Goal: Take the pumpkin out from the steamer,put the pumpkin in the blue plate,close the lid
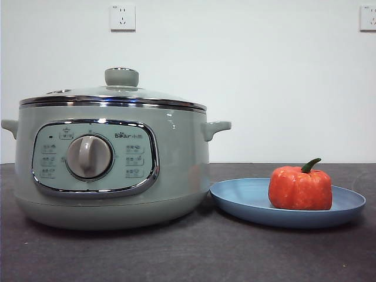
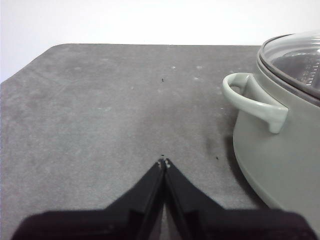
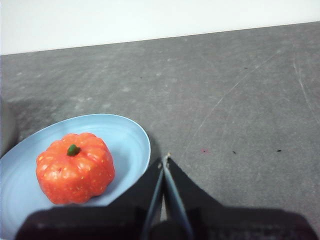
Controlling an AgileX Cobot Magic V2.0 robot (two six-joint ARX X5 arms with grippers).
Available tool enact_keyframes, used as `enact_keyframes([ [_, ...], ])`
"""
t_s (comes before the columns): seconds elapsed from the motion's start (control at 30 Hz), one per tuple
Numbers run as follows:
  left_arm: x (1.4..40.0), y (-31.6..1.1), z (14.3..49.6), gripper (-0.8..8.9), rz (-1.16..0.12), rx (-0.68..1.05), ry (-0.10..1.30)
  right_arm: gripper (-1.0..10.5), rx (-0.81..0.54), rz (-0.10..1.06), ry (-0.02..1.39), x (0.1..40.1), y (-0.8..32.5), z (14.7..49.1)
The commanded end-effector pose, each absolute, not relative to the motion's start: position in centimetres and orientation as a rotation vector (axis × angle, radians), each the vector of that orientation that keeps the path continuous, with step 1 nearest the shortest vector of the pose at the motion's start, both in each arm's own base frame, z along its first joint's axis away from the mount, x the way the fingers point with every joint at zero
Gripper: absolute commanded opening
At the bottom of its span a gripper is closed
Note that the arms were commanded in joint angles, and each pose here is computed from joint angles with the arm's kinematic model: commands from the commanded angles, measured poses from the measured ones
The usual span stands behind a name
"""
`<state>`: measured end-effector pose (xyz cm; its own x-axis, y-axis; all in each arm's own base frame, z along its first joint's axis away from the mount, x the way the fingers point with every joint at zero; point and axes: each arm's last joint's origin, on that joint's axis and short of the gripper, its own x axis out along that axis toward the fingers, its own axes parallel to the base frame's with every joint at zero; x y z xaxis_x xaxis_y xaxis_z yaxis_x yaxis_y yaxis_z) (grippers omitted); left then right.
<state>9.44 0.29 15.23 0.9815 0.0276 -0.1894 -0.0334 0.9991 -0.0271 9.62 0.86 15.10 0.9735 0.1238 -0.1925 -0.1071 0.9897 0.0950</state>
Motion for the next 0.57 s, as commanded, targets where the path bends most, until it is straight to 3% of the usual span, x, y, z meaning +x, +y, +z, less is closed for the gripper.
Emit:
enact_keyframes([
  [0.03,9.44,0.33,14.80,-0.04,0.035,-0.037,0.211,0.0,0.104,0.111,0.209,9.68,0.85,14.69],
  [0.57,9.44,0.33,14.80,-0.04,0.035,-0.037,0.211,0.0,0.104,0.111,0.211,9.68,0.85,14.67],
])
